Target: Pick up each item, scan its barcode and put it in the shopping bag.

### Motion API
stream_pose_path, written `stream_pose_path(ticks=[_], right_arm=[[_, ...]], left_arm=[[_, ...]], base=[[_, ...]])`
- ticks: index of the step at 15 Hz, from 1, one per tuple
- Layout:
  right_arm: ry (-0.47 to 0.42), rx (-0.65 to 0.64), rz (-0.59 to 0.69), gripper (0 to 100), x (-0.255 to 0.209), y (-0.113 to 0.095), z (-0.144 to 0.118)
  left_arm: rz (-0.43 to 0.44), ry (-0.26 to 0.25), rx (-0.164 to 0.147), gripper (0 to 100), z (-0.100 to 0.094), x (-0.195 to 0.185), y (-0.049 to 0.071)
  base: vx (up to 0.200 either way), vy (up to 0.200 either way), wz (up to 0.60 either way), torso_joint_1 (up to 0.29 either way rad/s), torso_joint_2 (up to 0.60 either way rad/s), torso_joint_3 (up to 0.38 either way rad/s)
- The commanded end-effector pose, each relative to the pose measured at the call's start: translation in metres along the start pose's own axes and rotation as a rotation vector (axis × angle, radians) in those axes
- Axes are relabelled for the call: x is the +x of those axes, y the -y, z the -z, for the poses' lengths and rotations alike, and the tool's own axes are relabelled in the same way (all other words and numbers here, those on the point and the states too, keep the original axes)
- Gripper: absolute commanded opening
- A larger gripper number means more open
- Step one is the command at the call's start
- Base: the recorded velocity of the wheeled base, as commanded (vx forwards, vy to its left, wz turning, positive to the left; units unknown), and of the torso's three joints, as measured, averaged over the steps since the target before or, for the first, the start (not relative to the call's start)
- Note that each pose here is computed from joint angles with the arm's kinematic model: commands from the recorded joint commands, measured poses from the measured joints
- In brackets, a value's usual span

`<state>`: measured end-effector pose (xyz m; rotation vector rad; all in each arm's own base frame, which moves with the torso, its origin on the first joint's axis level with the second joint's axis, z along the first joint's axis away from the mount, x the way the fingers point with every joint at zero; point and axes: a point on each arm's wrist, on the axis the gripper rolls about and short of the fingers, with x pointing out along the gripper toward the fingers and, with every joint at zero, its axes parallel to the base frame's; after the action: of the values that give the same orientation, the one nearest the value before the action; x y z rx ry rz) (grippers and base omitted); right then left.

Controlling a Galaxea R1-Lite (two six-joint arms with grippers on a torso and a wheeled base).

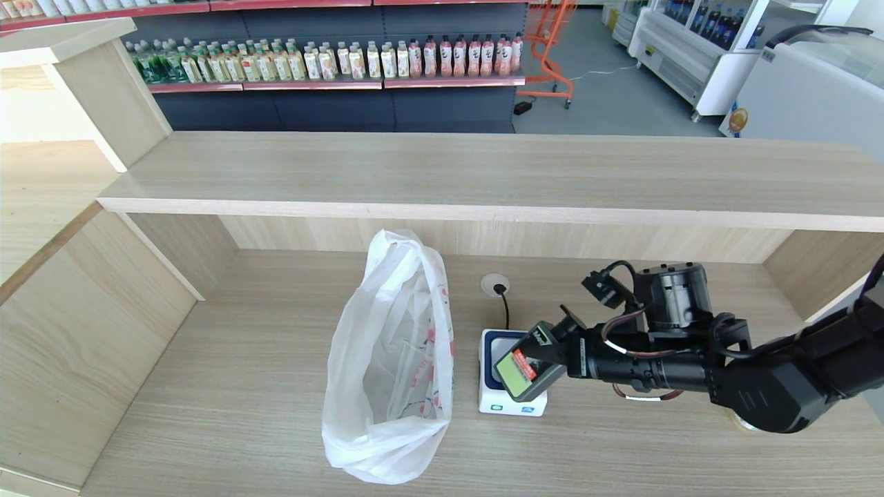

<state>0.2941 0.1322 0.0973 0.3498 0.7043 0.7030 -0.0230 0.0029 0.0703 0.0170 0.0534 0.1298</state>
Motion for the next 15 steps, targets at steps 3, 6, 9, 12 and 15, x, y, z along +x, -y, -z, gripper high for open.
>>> stream_pose_path(ticks=[3,6,9,12,15], right_arm=[[0.163,-0.069,-0.106,0,-0.063,-0.041,-0.024],[0.287,-0.276,-0.094,0,-0.114,-0.057,-0.023],[0.283,-0.365,-0.029,0,-0.135,-0.048,0.0],[0.244,-0.325,-0.009,0,-0.147,-0.049,0.01],[0.227,-0.294,-0.008,0,-0.154,-0.051,0.016]], left_arm=[[0.0,0.0,0.0,100,0.0,0.0,0.0],[0.0,0.0,0.0,100,0.0,0.0,0.0],[0.0,0.0,0.0,100,0.0,0.0,0.0],[0.0,0.0,0.0,100,0.0,0.0,0.0],[0.0,0.0,0.0,100,0.0,0.0,0.0]], base=[[0.0,0.0,0.0,0.0,0.0,0.0],[0.0,0.0,0.0,0.0,0.0,0.0],[0.0,0.0,0.0,0.0,0.0,0.0],[0.0,0.0,0.0,0.0,0.0,0.0],[0.0,0.0,0.0,0.0,0.0,0.0]])
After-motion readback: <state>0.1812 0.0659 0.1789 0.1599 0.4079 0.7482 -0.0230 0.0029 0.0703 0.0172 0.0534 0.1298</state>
